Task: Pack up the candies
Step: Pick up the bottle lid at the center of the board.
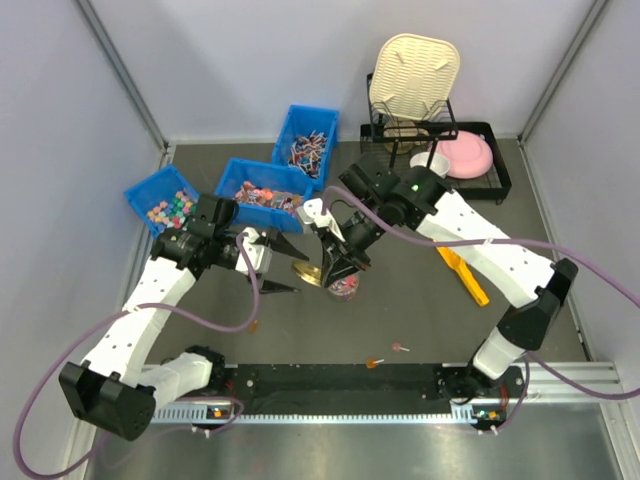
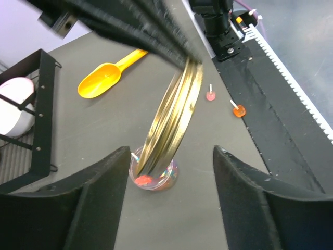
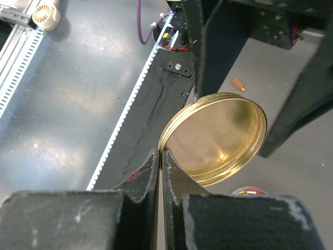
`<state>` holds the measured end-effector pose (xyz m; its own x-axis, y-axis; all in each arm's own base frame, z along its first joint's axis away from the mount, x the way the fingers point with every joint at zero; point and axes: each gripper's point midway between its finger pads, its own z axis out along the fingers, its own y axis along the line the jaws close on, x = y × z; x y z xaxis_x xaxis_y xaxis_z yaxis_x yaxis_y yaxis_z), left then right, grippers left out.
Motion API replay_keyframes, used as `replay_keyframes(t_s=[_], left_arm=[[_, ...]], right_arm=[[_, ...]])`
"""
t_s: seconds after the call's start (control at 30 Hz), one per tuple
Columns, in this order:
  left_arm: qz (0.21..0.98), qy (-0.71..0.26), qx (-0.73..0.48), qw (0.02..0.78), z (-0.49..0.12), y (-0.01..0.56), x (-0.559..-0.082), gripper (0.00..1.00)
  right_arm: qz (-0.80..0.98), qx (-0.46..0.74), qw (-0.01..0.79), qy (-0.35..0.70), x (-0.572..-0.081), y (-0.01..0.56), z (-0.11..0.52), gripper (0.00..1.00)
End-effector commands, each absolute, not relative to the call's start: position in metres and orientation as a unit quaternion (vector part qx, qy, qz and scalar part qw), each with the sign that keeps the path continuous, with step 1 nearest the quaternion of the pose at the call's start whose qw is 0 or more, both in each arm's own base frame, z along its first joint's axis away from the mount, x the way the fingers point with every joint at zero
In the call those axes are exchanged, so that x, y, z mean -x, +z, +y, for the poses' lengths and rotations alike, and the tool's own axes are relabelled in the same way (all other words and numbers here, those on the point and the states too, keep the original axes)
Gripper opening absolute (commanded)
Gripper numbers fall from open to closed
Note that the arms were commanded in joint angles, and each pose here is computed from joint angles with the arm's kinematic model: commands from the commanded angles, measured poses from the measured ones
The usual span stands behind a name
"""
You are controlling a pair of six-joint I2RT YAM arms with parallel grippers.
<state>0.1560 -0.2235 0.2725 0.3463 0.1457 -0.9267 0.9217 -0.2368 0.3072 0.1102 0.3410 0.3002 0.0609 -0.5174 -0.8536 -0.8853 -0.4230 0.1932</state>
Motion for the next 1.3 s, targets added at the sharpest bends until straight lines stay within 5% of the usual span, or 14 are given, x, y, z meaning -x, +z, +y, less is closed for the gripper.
replay_keyframes(t_s=[0.0, 0.07, 0.1, 0.3, 0.43, 0.47, 0.67, 0.87, 1.27], left_arm=[[0.364, -0.438, -0.667, 0.481, -0.229, 0.281, -0.144, 0.58], [0.364, -0.443, -0.664, 0.48, -0.229, 0.28, -0.142, 0.46], [0.362, -0.447, -0.663, 0.479, -0.229, 0.281, -0.141, 0.31], [0.359, -0.454, -0.66, 0.479, -0.229, 0.281, -0.136, 0.23], [0.358, -0.454, -0.66, 0.479, -0.228, 0.279, -0.134, 0.07], [0.359, -0.455, -0.66, 0.478, -0.228, 0.278, -0.134, 0.0], [0.384, -0.458, -0.648, 0.472, -0.229, 0.282, -0.14, 0.0], [0.429, -0.46, -0.621, 0.468, -0.235, 0.285, -0.162, 0.0], [0.532, -0.408, -0.555, 0.493, -0.24, 0.323, -0.22, 0.0]], right_arm=[[0.467, 0.707, 0.212, 0.486, -0.11, 0.315, 0.356, 0.0], [0.467, 0.707, 0.213, 0.486, -0.113, 0.316, 0.36, 0.0], [0.467, 0.707, 0.215, 0.486, -0.115, 0.317, 0.361, 0.0], [0.477, 0.707, 0.214, 0.476, -0.12, 0.311, 0.363, 0.0], [0.485, 0.709, 0.221, 0.461, -0.127, 0.309, 0.362, 0.0], [0.488, 0.709, 0.223, 0.457, -0.129, 0.308, 0.361, 0.07], [0.521, 0.702, 0.298, 0.383, -0.164, 0.321, 0.353, 0.56], [0.559, 0.667, 0.401, 0.289, -0.192, 0.328, 0.328, 0.8], [0.598, 0.574, 0.546, 0.123, -0.249, 0.32, 0.285, 0.89]])
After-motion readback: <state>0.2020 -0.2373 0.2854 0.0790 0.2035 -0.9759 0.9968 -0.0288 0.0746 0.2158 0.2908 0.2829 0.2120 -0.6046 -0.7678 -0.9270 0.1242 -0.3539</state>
